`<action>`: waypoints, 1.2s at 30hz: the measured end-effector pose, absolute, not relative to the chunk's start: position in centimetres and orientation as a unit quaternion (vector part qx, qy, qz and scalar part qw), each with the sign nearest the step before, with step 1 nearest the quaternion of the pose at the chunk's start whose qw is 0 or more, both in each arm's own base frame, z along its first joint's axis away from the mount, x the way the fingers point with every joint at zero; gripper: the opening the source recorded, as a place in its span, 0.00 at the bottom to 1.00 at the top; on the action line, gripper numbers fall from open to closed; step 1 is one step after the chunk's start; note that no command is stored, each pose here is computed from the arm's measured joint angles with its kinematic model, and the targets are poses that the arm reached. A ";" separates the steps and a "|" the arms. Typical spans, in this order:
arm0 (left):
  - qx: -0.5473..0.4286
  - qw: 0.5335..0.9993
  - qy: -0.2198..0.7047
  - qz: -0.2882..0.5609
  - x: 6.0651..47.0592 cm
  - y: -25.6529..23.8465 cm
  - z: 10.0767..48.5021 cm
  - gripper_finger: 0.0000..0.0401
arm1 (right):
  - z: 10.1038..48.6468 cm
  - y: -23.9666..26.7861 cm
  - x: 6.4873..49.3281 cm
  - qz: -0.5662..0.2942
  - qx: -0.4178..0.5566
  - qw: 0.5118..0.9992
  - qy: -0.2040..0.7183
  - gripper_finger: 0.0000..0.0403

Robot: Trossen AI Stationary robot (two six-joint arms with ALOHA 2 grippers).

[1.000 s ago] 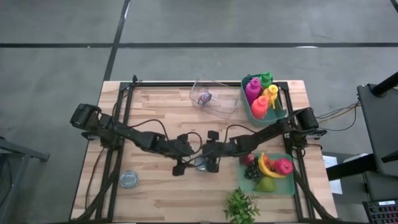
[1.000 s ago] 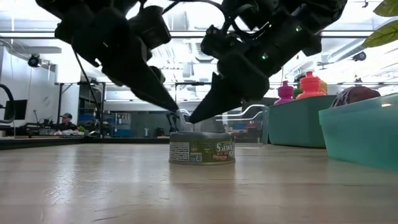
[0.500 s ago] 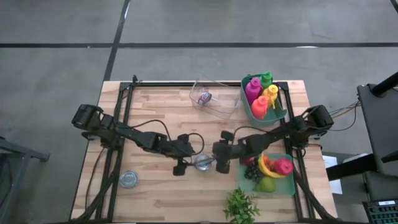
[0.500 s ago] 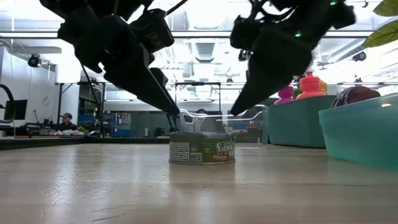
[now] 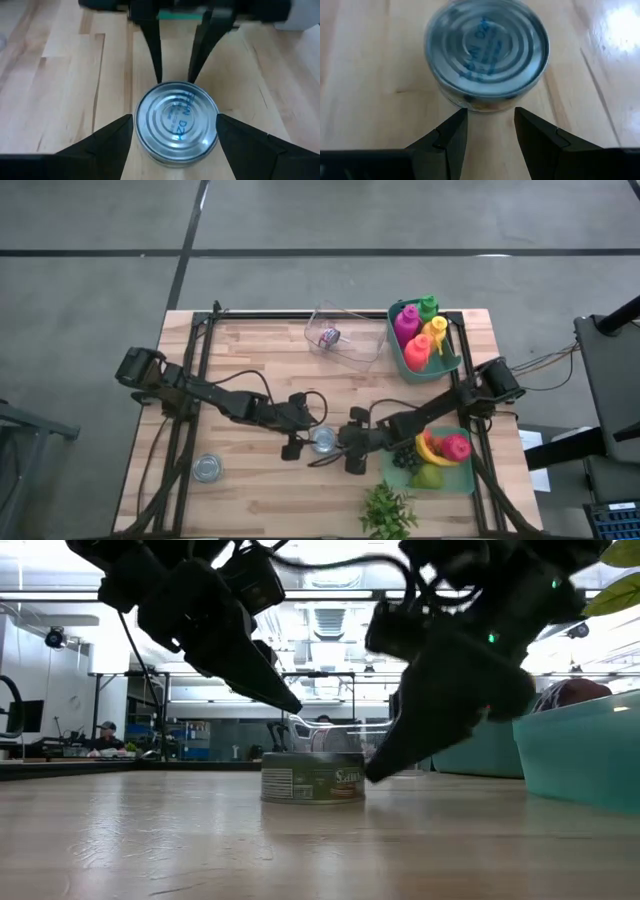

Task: Pick & Place Food Item
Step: Put the right green tuna can into the transparent bin

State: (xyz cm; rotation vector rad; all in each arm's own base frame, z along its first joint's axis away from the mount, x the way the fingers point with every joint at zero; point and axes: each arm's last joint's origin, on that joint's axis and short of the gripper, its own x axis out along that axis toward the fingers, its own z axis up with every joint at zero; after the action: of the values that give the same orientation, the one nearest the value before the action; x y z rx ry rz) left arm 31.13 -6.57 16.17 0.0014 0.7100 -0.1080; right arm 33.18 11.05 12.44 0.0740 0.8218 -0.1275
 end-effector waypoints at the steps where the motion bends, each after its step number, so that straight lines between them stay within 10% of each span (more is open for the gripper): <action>1: 0.001 0.936 0.347 -0.053 31.1 -6.5 16.2 0.72 | 12.0 11.0 33.3 -0.064 0.035 0.913 0.402 0.39; 18: 0.007 0.906 0.421 -0.043 30.1 -6.2 15.0 0.72 | 11.3 7.7 35.2 -0.200 0.024 0.924 0.326 0.39; 36: 0.005 0.901 0.434 -0.025 30.7 -6.2 12.5 0.72 | 13.2 9.8 35.1 0.010 0.097 0.932 0.348 0.39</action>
State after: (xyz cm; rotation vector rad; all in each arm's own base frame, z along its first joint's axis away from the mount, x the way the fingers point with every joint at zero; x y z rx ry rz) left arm 30.75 -6.22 12.50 0.0113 0.8977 -0.0511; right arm 35.12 9.83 13.24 0.1980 0.7131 0.0197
